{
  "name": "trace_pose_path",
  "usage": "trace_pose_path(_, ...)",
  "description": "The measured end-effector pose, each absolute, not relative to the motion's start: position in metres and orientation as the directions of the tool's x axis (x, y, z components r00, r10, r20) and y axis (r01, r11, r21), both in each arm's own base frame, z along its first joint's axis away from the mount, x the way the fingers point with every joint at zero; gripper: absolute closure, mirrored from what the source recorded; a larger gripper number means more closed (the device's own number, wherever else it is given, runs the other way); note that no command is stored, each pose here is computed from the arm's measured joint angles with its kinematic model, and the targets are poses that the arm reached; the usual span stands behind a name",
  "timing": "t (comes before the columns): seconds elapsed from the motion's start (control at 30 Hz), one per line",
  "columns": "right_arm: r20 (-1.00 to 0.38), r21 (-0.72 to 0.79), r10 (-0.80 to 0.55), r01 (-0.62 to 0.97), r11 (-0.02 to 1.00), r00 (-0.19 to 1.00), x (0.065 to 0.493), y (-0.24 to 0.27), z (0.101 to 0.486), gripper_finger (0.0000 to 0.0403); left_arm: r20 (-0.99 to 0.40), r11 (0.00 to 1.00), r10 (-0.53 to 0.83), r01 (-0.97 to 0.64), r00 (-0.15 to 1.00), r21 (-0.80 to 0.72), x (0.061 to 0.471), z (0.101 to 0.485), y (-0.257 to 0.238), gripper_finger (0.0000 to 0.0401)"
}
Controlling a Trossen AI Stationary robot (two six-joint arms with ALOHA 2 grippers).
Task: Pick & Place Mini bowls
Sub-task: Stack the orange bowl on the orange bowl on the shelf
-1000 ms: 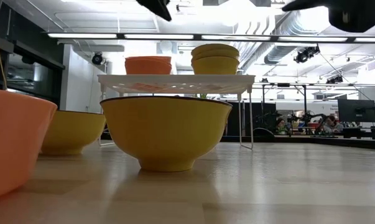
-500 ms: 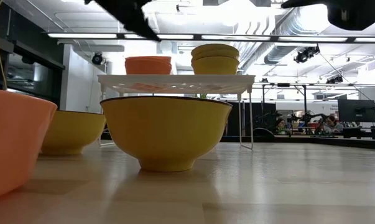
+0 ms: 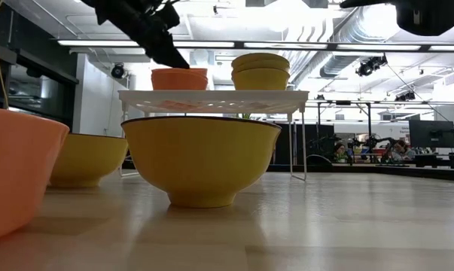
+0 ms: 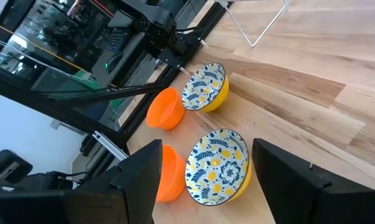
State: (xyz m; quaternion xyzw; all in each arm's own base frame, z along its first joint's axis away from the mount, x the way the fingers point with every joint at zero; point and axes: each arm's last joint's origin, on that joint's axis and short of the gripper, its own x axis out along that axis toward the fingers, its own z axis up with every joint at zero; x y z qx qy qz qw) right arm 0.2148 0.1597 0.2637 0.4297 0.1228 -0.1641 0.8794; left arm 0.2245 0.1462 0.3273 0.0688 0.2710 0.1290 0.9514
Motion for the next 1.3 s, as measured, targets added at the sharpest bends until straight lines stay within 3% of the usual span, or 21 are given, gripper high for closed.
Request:
trace_pose_path(0.8, -0.361, 0.716, -0.165, 0.386, 0.581, 0.918, 0.215, 0.160, 0.264, 0.0167, -0.437, 0.936, 0.352, -0.311, 0.827, 0.166, 0.217, 0.340, 0.143, 0.0265)
trace_pose_path(0.93, -0.361, 0.714, -0.165, 0.386, 0.584, 0.918, 0.215, 0.160, 0.264, 0.0167, -0.438, 0.913, 0.406, -0.370, 0.802, 0.170, 0.214, 0.342, 0.143, 0.0302)
trace_pose_path(1.07, -0.359, 0.709, -0.171, 0.387, 0.590, 0.918, 0.215, 0.160, 0.264, 0.0167, -0.440, 0.899, 0.433, -0.410, 0.787, 0.151, 0.213, 0.342, 0.144, 0.0383)
trace_pose_path(1.3, -0.354, 0.697, -0.185, 0.391, 0.602, 0.917, 0.215, 0.160, 0.264, 0.0167, -0.450, 0.890, 0.452, -0.427, 0.771, 0.162, 0.225, 0.339, 0.134, 0.0399)
